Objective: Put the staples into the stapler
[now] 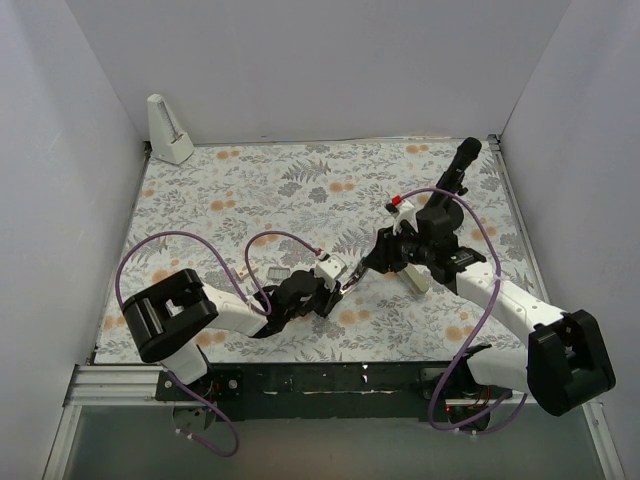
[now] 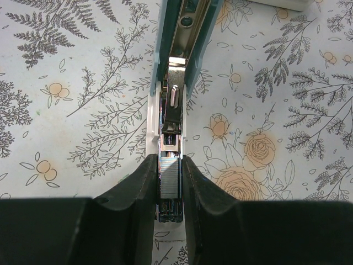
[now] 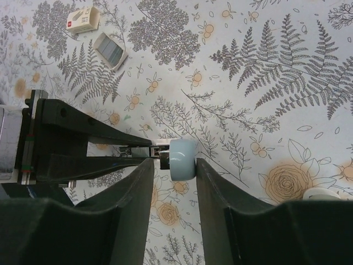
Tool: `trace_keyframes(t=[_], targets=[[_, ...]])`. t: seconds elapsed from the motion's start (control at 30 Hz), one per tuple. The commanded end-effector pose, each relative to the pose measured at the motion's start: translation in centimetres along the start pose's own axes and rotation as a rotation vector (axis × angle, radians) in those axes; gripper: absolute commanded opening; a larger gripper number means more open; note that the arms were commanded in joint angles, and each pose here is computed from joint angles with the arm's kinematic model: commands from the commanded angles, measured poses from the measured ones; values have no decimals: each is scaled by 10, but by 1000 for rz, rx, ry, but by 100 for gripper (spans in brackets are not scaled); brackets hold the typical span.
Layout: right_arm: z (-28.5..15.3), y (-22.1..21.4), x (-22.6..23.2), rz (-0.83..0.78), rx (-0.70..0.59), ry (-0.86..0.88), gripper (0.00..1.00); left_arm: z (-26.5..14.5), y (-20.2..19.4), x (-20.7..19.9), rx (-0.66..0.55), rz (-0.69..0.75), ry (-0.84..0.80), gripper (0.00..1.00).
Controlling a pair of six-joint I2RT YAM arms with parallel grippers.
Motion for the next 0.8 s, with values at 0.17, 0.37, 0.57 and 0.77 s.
trace_keyframes(t=[0.17,0.37,0.57,0.77], targets=[[-1,1,10,-83,20,76,36,7,12,1,-21,-1,-2,0],[3,-12,17,-143,62,51,33,8,16,1,-27,0,-3,0],[9,-19,22,-190,67,-11,30,7,20,2,-50,-9,4,1],[11,-24,24,-203,66,-21,29,2,20,4,-72,-27,22,4]])
Point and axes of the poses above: each gripper's point midway between its finger pads, its own z axis out along the fingers, its own x axis along the line the jaws close on, y = z × x, the point moved 6 cm from there along -z, back along the fingers, and after that the axes turned 13 degrees about z, right-handed, at the moved point
